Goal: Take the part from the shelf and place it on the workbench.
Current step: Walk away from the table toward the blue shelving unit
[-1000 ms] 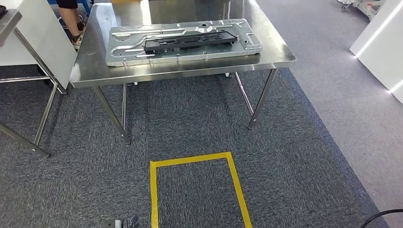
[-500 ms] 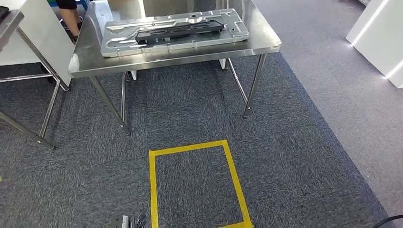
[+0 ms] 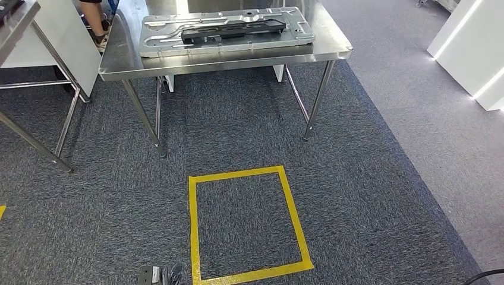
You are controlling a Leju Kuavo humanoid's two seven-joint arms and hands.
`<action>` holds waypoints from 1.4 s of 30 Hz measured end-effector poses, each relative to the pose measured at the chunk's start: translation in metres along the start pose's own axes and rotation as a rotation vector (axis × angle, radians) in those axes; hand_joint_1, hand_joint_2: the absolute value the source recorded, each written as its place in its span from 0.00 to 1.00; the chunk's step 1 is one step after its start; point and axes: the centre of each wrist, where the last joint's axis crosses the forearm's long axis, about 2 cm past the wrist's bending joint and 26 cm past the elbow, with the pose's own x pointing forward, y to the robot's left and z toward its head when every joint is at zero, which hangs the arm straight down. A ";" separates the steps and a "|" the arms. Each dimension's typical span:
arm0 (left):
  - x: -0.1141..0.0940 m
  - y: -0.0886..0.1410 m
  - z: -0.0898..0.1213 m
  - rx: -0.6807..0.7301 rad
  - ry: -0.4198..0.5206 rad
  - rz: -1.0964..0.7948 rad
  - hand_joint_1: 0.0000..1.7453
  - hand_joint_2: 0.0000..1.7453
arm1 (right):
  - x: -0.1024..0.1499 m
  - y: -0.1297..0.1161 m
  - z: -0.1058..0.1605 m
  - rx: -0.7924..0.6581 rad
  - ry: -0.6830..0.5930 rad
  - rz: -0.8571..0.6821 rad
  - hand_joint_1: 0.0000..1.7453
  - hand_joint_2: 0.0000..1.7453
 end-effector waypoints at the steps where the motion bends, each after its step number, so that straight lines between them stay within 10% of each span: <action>1: 0.000 0.000 0.000 0.003 0.002 -0.001 0.00 0.00 | 0.000 0.002 0.000 -0.003 0.000 0.003 0.00 0.00; 42: -0.010 0.008 0.009 0.070 0.026 -0.002 0.00 0.00 | 0.006 0.053 -0.005 0.058 -0.054 0.118 0.00 0.00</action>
